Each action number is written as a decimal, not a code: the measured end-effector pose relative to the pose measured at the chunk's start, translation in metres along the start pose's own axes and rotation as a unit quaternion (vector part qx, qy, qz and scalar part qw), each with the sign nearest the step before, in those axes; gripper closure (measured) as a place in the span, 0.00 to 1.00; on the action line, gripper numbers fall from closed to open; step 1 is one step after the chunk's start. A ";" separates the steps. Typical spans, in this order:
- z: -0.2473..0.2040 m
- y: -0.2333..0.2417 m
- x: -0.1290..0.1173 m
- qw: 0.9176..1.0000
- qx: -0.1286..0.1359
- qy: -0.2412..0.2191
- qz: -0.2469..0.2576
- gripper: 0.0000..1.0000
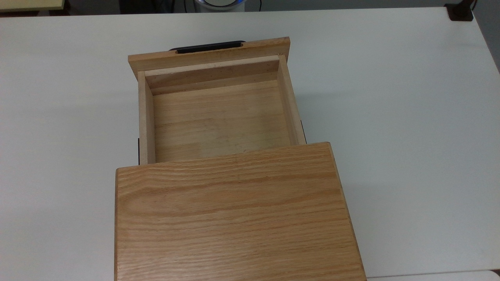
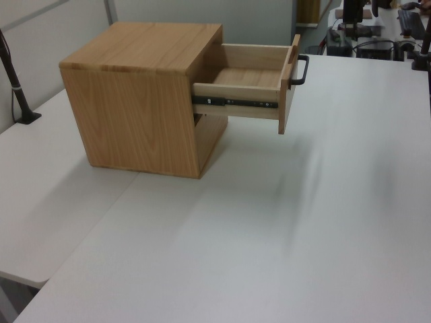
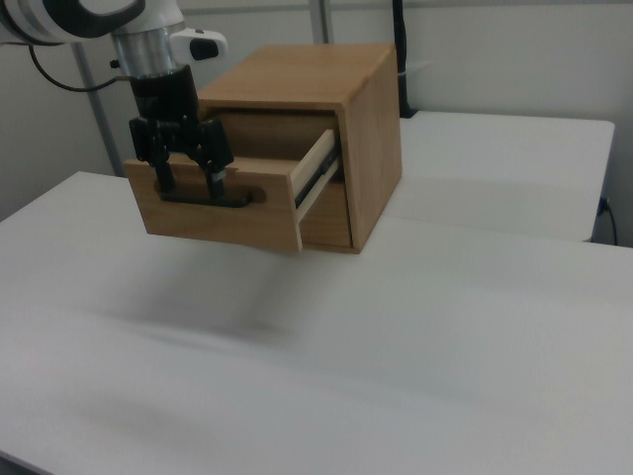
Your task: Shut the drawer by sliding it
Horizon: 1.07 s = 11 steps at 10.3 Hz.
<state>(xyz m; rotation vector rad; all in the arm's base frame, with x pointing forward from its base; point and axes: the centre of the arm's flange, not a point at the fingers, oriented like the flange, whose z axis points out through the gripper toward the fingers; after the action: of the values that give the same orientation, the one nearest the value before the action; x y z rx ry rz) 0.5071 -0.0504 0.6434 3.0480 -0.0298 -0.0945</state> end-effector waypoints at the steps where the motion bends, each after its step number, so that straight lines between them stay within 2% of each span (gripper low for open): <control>1: 0.000 0.003 0.000 1.000 0.000 0.000 0.002 0.00; 3: -0.002 0.012 -0.001 1.000 0.010 0.003 0.002 0.00; 4: -0.003 0.012 -0.001 0.999 0.028 0.007 -0.024 0.00; 5: 0.000 0.006 -0.006 0.997 0.048 -0.012 -0.053 0.00; 7: 0.003 -0.003 -0.010 0.994 0.057 -0.034 -0.082 0.00; 8: 0.006 -0.005 -0.008 0.994 0.057 -0.037 -0.087 0.06; 10: 0.012 -0.007 -0.003 0.993 0.058 -0.043 -0.094 0.37; 11: 0.014 -0.009 -0.002 0.993 0.058 -0.045 -0.096 0.59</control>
<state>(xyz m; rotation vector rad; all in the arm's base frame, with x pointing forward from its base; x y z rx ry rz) 0.5046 -0.0431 0.6288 3.1519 0.2603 -0.2523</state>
